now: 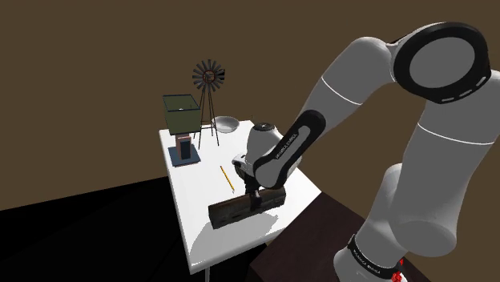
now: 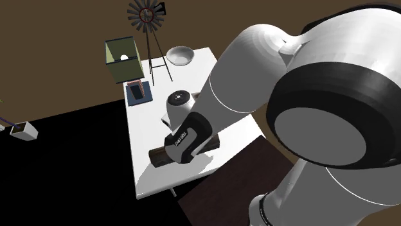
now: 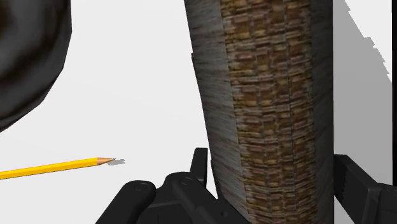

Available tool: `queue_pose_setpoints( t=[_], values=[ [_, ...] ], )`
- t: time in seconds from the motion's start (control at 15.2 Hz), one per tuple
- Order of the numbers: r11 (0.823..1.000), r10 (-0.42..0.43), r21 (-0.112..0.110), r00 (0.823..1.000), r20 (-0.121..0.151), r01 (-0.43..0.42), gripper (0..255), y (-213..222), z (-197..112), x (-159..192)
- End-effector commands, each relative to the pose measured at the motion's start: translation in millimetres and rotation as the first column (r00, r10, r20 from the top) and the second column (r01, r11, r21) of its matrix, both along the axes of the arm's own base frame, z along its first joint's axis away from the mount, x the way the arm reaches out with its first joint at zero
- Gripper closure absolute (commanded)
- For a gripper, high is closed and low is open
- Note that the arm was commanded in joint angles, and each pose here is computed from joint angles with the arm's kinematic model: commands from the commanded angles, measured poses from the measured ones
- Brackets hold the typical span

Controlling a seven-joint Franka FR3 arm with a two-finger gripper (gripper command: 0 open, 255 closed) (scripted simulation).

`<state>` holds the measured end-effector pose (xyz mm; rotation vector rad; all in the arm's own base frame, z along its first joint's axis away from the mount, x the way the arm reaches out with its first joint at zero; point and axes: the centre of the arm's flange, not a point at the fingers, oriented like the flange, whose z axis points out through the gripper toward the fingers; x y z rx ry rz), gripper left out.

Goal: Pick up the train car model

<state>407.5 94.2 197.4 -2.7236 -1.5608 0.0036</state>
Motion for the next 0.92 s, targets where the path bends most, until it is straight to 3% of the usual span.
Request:
queue_pose_setpoints(
  t=[0.0, 0.86],
  values=[
    [1.000, 0.000, 0.000, 1.000, 0.001, 0.000, 255, 1, 11, 0],
    [1.000, 0.000, 0.000, 1.000, 0.001, 0.000, 255, 1, 70, 0]
  ],
)
